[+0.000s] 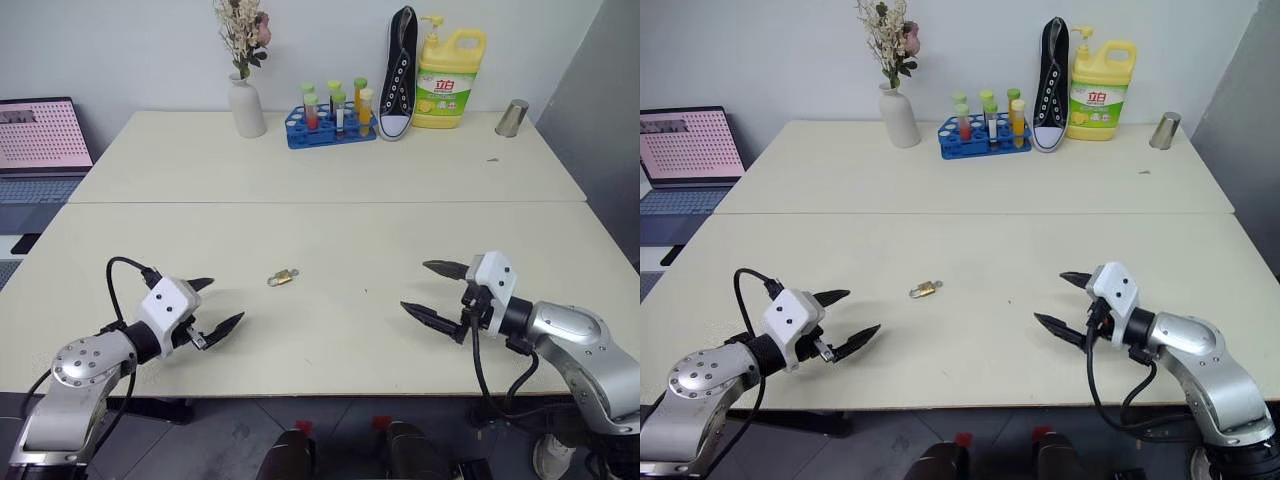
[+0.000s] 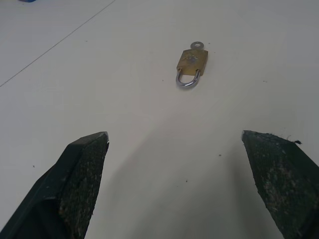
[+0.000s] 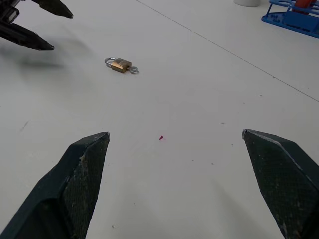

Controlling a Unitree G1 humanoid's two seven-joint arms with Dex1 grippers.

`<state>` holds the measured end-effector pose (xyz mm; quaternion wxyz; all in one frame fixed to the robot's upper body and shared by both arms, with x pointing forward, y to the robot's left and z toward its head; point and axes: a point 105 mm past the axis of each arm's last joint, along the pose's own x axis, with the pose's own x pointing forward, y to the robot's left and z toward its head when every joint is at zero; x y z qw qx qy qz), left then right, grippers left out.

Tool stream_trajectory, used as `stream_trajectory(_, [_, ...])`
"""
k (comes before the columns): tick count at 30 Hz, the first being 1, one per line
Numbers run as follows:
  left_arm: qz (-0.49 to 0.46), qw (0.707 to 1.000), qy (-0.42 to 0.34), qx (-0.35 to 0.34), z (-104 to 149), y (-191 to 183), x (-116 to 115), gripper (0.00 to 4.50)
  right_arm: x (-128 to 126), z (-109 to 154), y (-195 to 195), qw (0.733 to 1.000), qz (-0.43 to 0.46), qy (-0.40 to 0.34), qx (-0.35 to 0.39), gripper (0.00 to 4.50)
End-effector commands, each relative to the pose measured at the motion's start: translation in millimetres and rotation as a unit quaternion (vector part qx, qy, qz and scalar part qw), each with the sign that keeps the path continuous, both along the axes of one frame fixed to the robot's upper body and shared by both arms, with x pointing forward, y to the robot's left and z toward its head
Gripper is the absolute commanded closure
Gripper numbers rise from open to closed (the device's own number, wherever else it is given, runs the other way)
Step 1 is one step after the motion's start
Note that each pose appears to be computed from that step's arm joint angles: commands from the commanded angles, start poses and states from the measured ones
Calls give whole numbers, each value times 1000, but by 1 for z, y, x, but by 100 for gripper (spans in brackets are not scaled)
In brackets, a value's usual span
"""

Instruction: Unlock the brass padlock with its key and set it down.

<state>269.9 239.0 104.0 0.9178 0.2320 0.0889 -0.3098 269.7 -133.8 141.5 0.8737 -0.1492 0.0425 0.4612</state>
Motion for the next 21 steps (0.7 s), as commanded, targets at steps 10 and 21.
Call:
stream_trajectory(10, [-1, 999, -44, -20, 33, -5, 8, 0, -6, -7, 7, 999, 43, -4, -13, 4])
stream_trajectory(21, [-95, 995, 25, -26, 26, -10, 22, 0, -12, 1, 21, 996, 61, 59, 8, 4])
